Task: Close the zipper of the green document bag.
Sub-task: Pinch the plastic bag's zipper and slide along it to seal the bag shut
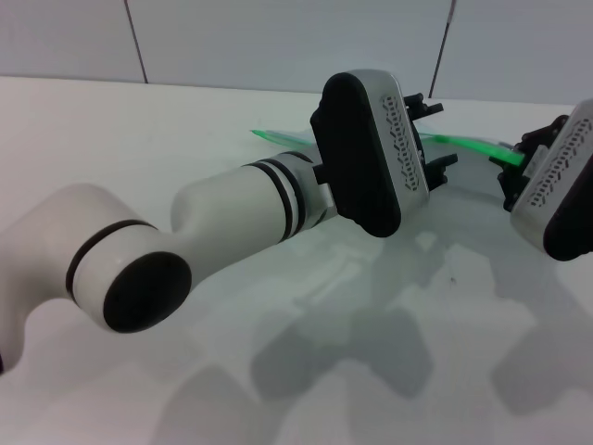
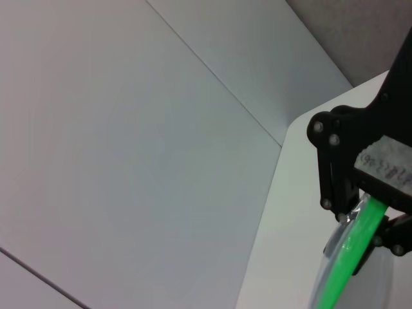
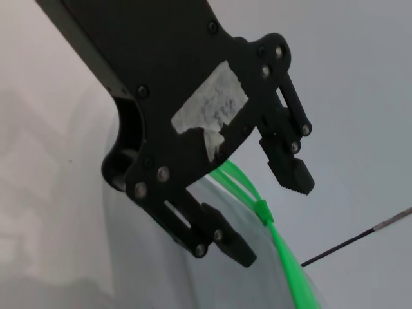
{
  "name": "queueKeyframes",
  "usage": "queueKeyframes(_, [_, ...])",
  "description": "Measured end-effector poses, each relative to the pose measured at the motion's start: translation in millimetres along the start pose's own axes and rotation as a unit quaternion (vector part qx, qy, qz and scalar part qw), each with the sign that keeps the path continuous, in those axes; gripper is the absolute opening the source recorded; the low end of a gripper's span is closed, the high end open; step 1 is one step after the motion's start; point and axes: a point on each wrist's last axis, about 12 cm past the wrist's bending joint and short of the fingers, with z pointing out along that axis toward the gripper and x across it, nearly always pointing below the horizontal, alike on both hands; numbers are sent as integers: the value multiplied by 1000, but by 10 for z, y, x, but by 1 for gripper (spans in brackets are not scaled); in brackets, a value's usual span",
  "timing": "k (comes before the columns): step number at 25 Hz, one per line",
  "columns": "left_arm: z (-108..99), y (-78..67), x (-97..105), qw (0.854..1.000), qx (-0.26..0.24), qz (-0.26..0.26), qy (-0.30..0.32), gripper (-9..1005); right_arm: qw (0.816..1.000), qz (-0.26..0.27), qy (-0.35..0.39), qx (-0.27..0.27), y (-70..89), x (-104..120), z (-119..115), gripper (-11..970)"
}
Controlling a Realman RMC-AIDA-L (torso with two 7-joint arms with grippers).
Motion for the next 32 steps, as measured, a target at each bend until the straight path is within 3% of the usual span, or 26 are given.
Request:
queueKeyframes(7, [-4, -10, -8, 1000, -4, 0, -5, 522, 1000, -1, -2, 0, 6, -9, 7, 49])
queueKeyframes(12, [-9, -39, 0, 1000, -12, 2, -13, 423, 1000, -3, -3, -1, 3, -18, 15, 50])
queueKeyframes(24, [-10, -49, 58, 1000, -13, -3, -5, 370, 1000, -4, -3, -2, 5, -24, 20, 50])
queueKeyframes(32, [-7, -46, 64, 1000, -14, -4, -5, 261, 1000, -4, -4, -2, 5, -33, 16, 50])
